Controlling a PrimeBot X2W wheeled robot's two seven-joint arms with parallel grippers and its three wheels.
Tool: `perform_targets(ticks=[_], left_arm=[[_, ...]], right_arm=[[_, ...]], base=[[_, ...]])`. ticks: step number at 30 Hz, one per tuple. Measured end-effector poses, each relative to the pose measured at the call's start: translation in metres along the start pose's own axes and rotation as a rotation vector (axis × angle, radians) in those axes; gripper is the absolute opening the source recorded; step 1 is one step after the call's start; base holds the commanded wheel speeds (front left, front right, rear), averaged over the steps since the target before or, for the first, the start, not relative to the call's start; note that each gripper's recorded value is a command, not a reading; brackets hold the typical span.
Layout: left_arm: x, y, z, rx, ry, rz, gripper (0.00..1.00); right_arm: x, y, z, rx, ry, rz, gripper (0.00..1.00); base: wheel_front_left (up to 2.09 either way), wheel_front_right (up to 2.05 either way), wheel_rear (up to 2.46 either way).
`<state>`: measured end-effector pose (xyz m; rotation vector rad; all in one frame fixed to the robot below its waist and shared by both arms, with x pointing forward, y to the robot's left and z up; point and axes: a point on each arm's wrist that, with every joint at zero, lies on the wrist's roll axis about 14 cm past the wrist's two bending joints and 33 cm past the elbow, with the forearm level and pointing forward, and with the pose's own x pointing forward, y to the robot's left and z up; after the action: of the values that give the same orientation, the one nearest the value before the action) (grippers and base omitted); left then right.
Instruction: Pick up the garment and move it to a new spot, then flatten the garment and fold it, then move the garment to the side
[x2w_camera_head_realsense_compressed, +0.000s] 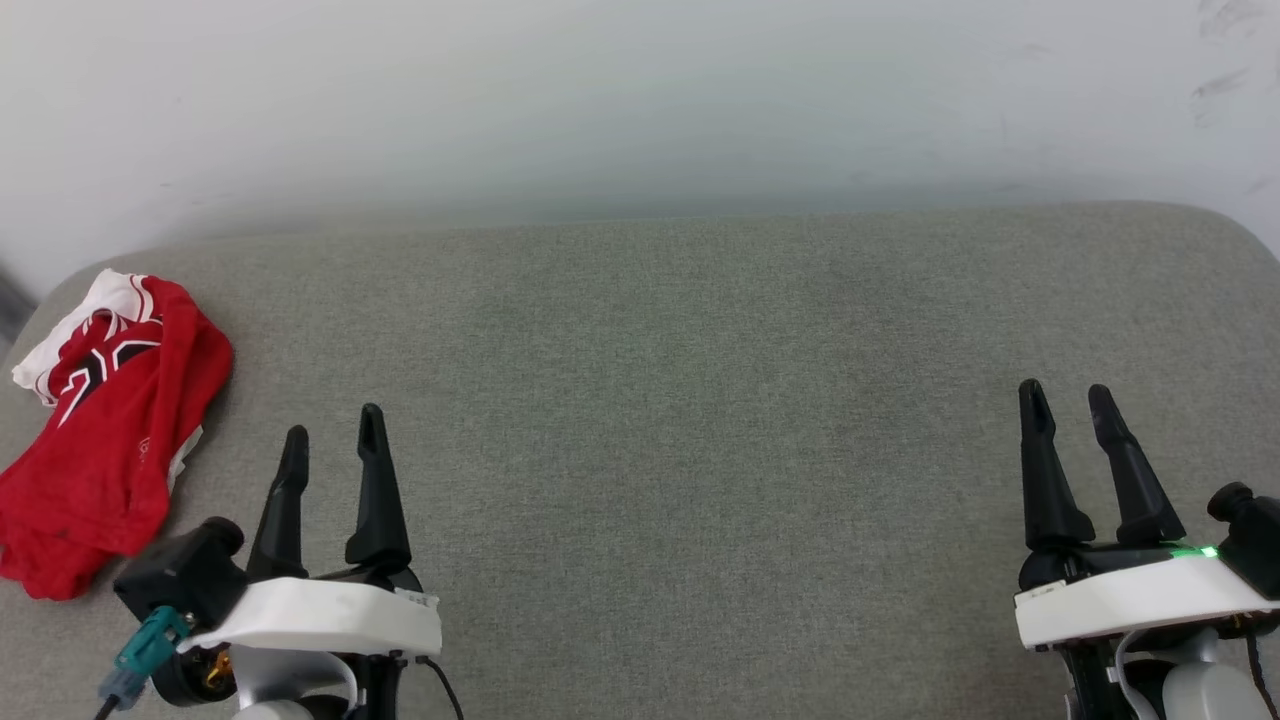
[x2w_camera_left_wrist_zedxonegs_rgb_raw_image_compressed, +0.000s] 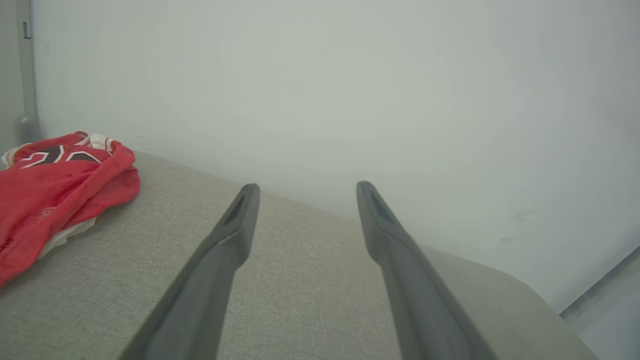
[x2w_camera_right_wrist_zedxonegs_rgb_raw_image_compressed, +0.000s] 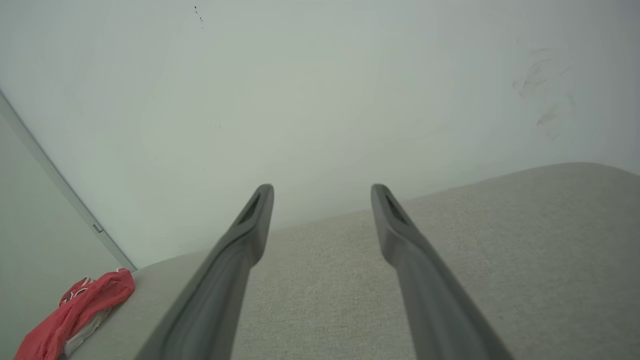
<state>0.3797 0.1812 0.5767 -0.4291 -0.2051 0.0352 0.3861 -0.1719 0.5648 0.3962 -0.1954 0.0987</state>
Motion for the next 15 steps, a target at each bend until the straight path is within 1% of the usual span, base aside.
perform_targets(ticks=[7, 15], left_arm=[[-0.007, -0.011, -0.013, 0.098, 0.034, -0.042, 1.0], [-0.015, -0.006, -0.03, 0.227, 0.072, -0.028, 1.0]], right_arm=[[-0.002, 0.005, -0.003, -0.109, 0.009, 0.025, 1.0], [-0.007, 0.005, -0.015, -0.183, 0.041, 0.033, 1.0]], base=[[0.0, 0.0, 0.0], [0.0, 0.0, 0.0]])
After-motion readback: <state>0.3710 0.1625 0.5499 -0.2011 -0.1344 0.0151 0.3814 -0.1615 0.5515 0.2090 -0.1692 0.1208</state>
